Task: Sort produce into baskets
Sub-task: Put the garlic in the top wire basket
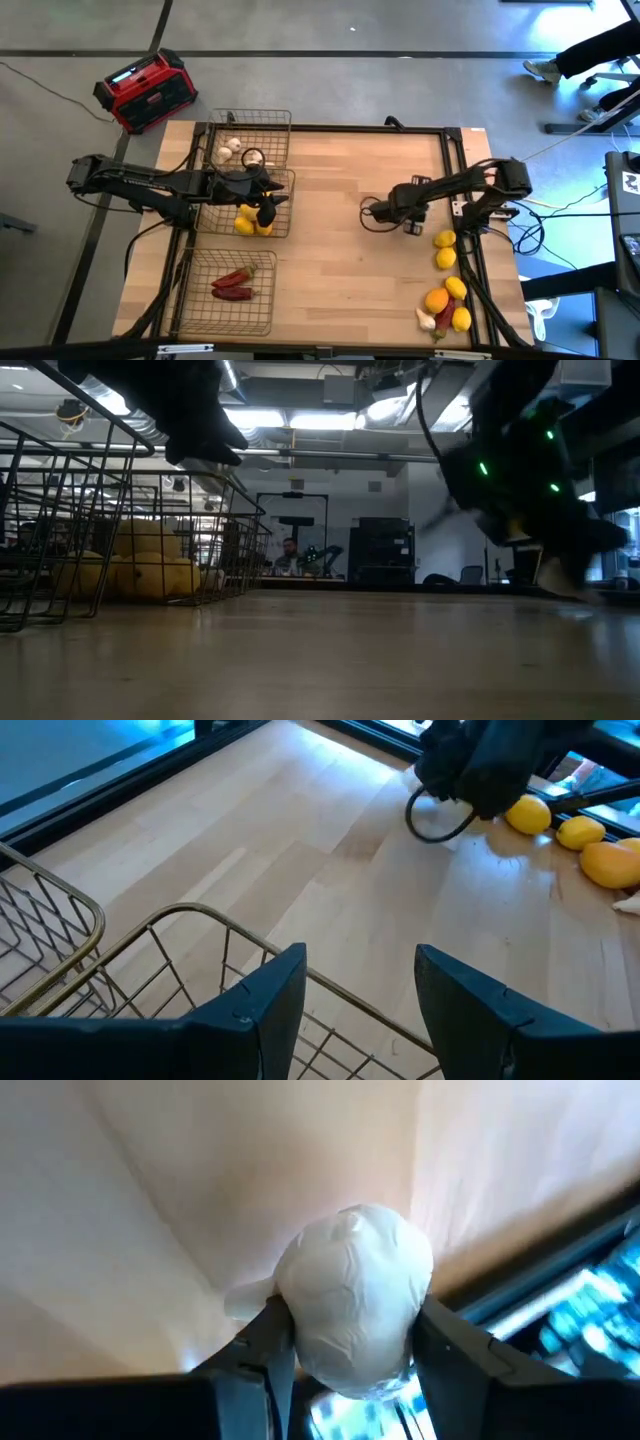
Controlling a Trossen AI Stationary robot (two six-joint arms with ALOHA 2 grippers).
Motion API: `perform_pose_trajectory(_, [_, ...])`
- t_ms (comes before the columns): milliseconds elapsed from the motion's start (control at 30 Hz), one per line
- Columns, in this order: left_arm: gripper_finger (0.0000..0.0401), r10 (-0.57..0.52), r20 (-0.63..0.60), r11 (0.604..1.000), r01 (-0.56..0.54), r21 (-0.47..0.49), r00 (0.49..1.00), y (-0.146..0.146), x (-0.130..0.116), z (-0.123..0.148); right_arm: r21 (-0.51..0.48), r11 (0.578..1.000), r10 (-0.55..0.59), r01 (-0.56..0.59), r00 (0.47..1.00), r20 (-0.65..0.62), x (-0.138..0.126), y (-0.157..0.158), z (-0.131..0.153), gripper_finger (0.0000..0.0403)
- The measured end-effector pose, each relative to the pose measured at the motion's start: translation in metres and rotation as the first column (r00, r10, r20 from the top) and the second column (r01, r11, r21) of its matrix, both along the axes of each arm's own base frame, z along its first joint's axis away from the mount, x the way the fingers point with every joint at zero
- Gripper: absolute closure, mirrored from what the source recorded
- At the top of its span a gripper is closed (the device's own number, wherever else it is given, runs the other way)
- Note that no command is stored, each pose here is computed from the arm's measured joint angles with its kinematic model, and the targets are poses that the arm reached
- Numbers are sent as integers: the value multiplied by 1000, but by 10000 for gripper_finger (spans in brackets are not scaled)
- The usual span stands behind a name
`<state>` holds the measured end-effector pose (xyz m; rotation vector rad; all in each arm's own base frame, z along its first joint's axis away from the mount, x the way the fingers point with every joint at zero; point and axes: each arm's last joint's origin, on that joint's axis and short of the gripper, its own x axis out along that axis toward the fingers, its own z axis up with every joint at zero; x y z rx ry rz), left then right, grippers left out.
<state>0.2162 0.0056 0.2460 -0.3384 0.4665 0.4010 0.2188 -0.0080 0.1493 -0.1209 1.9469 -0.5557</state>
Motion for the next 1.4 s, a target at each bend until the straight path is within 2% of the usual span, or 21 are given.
perform_pose_trajectory(167, [219,-1,21,1000,1,1,1000,0,1,2,-47,999,23,-11,965,262,14,-1,27,249])
perform_pose_trajectory(433, [219,-24,107,1000,24,-4,994,-6,9,6,-207,978,114,-1,837,535,23,-5,59,245])
perform_pose_trajectory(567, [219,-18,146,999,23,-33,989,-8,20,2,-267,964,190,-11,730,657,38,-6,67,245])
perform_pose_trajectory(733, [219,-31,168,997,41,-60,985,-13,35,-7,-310,950,276,-34,551,788,62,-6,78,245])
perform_pose_trajectory(867, [219,-42,176,996,56,-73,984,-18,45,-15,-346,937,334,-47,407,850,75,-6,86,244])
perform_pose_trajectory(967, [219,-47,184,994,64,-84,982,-21,52,-22,-351,934,355,-72,324,877,82,-5,92,244])
perform_pose_trajectory(1167, [219,-44,212,992,68,-106,976,-25,65,-34,-352,924,377,-150,199,905,89,5,100,244])
perform_pose_trajectory(1400, [219,-29,247,989,63,-131,969,-26,75,-43,-436,864,466,-251,72,882,93,38,109,244])
